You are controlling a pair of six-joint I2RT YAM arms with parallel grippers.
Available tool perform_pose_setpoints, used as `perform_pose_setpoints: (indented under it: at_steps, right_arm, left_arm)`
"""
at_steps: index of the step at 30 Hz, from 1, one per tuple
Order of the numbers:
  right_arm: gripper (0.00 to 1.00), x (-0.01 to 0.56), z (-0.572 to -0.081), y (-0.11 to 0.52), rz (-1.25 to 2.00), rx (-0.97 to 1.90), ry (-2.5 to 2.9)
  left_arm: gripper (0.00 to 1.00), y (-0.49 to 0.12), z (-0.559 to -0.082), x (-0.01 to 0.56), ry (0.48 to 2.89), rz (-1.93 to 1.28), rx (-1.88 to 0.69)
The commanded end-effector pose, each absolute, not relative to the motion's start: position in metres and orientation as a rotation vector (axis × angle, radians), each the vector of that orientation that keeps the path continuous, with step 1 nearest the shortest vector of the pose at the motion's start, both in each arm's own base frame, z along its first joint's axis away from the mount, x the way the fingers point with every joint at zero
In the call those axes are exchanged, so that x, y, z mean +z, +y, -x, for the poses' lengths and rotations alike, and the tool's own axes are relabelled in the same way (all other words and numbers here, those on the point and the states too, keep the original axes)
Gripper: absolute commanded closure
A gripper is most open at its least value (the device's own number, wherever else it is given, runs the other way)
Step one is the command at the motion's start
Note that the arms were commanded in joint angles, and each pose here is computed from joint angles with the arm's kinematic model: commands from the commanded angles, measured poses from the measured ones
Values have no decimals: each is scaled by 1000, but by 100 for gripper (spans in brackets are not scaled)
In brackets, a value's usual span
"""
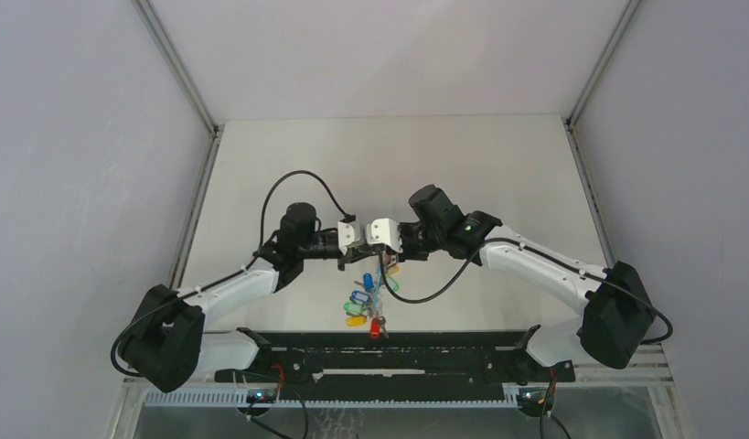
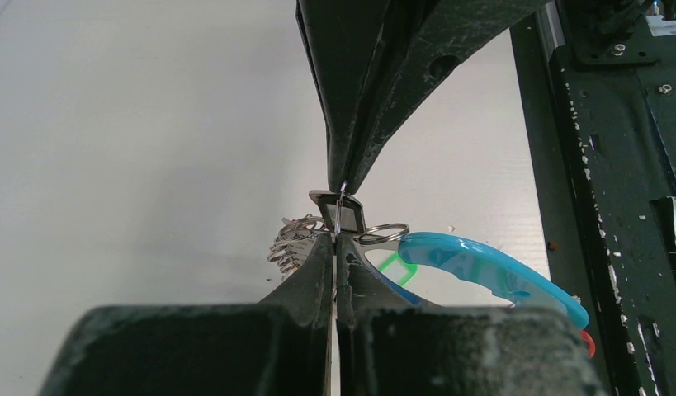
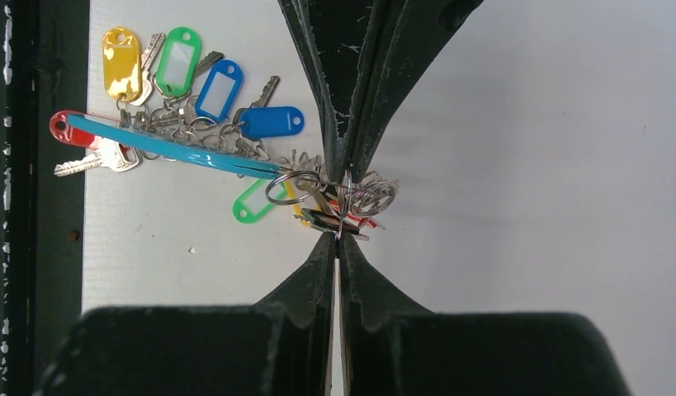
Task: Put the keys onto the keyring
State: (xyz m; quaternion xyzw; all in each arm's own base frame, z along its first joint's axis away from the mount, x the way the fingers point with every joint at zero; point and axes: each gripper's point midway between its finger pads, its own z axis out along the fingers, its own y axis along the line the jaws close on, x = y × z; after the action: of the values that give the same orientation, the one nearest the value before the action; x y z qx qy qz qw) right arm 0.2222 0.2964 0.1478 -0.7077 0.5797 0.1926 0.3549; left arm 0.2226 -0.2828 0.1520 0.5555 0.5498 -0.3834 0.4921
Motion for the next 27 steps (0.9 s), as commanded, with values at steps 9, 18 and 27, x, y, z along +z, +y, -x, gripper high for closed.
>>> perform_pose_setpoints:
  at_steps: [9,18,27]
  right_arm:
    - [100,189,-226,324,1727,574,1374]
    - [100,190,-232,320,1690,563,1381]
    - [100,199,-234,313,1652,540,1372]
  left_arm:
    - [100,-298,-235,203,1181,-1296,-905]
    - [100,-297,-235,199,1184,-1294,-898]
    - [100,-293,-244,184,1259,-1315,-841]
